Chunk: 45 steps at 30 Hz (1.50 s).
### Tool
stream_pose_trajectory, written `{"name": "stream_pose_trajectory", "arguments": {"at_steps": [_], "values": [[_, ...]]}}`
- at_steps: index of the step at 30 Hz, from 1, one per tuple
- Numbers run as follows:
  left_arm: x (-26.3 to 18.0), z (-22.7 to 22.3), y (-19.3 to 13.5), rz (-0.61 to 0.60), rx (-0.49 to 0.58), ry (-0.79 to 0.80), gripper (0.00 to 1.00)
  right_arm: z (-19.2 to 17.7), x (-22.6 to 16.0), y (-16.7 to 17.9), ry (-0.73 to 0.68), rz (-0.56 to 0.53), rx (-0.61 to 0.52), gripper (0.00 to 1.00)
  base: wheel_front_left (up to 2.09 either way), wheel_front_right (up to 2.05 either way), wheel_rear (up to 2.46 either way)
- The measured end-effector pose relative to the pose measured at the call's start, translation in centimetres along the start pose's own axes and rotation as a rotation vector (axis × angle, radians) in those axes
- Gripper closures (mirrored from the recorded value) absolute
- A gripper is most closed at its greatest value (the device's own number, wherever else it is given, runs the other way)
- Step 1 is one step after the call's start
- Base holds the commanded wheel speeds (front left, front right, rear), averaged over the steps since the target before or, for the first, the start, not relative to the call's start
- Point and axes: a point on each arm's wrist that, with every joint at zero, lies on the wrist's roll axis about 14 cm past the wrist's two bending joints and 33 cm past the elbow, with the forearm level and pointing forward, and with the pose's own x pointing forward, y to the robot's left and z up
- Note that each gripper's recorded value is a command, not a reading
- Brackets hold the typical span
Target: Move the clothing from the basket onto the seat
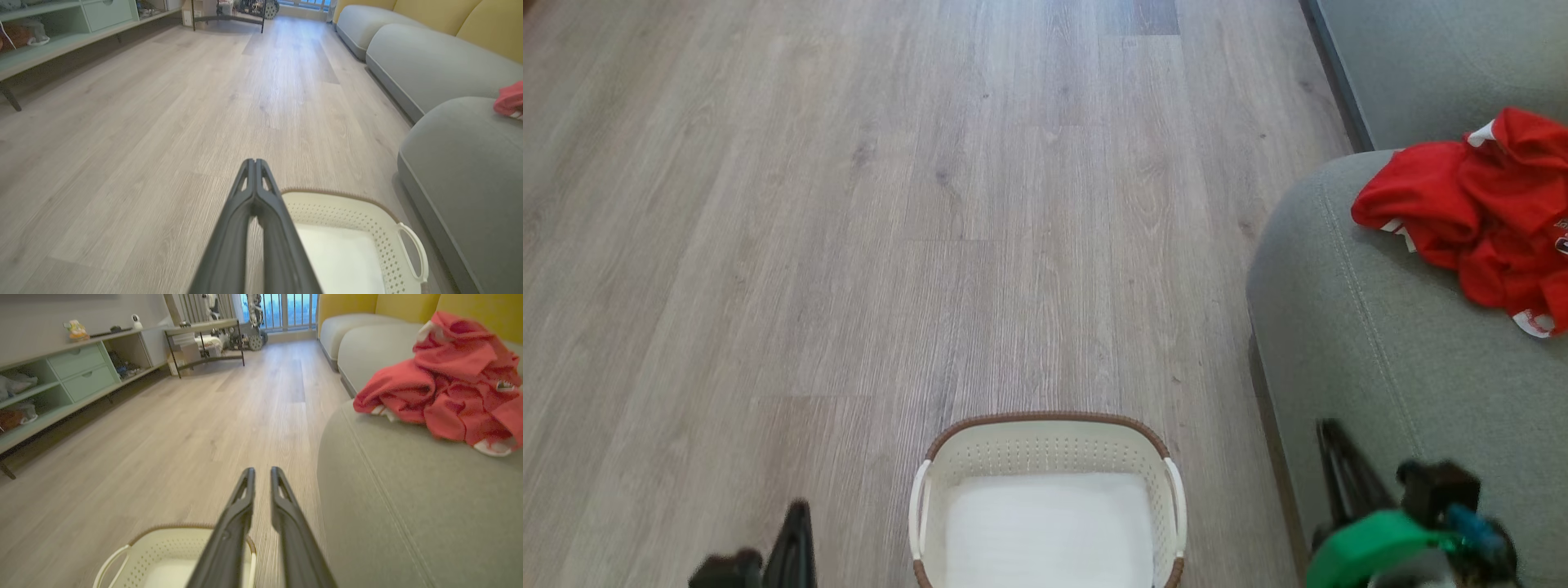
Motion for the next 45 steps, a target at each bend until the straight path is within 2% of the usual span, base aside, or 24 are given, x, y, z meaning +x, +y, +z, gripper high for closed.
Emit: {"name": "stream_pose_trajectory", "arguments": {"at_steps": [4,45], "values": [[-0.8,-1.9,0.3,0.014,-0.022,0.065,1.00,-2.3,-1.3,-0.5,0.074,-0.025,0.030,1.00,0.00,0.00,0.00],[1.5,-1.6,0.6,0.048,-0.474,0.141,1.00,-1.9,-0.8,-2.9,0.064,-0.158,0.480,1.00,0.00,0.00,0.00]]}}
